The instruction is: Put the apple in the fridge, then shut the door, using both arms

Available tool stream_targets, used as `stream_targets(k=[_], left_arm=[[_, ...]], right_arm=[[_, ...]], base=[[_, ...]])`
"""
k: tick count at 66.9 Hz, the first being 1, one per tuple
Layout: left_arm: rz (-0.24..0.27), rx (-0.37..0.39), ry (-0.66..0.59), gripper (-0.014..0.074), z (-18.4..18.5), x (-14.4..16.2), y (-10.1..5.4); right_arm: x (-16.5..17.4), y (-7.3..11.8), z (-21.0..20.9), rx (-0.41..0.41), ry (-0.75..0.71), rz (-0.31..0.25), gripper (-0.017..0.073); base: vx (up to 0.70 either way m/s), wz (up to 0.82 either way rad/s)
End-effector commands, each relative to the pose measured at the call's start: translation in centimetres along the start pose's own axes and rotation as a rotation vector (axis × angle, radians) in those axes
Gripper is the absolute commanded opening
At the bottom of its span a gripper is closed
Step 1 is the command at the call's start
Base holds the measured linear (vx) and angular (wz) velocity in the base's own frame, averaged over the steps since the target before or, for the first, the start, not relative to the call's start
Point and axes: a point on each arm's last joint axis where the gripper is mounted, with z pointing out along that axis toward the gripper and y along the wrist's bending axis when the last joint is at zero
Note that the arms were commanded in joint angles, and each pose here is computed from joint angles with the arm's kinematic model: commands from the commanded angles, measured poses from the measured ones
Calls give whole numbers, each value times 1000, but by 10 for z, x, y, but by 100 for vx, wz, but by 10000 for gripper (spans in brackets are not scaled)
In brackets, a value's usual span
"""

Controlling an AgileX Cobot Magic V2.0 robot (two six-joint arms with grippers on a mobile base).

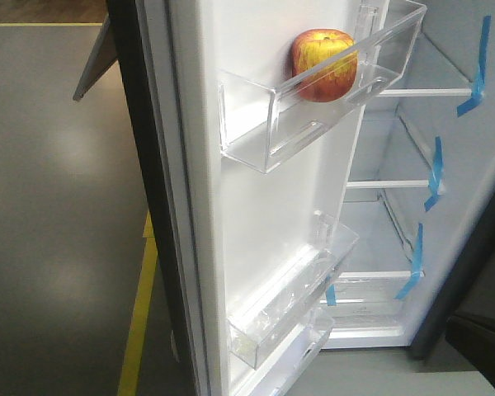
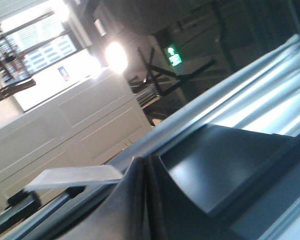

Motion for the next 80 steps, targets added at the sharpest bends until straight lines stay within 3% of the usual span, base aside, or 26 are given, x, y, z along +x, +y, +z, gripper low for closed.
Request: stream_targets(k=[1,13,34,51,62,80], left_arm=[[31,33,-2,-6,15,-12,-29],[60,23,13,-6,49,-24,-60],[30,2,83,-6,125,-22,-81],[4,0,151,-6,193,-1,-84],[-3,-42,215,-3,234,21,-77],[-15,-72,283,36,273,51,-67]], right_arm=[[-13,-1,-2,17,-76,25,-4],[-15,1,-3,-10,-103,63,-4],[-15,1,-3,-5,-108,63,-4],[-16,0,-3,3,-115,63,-4],[-16,0,-3,4,-114,60,-4],[-16,-1,-3,9,-111,53,-4]], base=[[0,0],[0,0],[0,0],[0,0],[0,0],[0,0]])
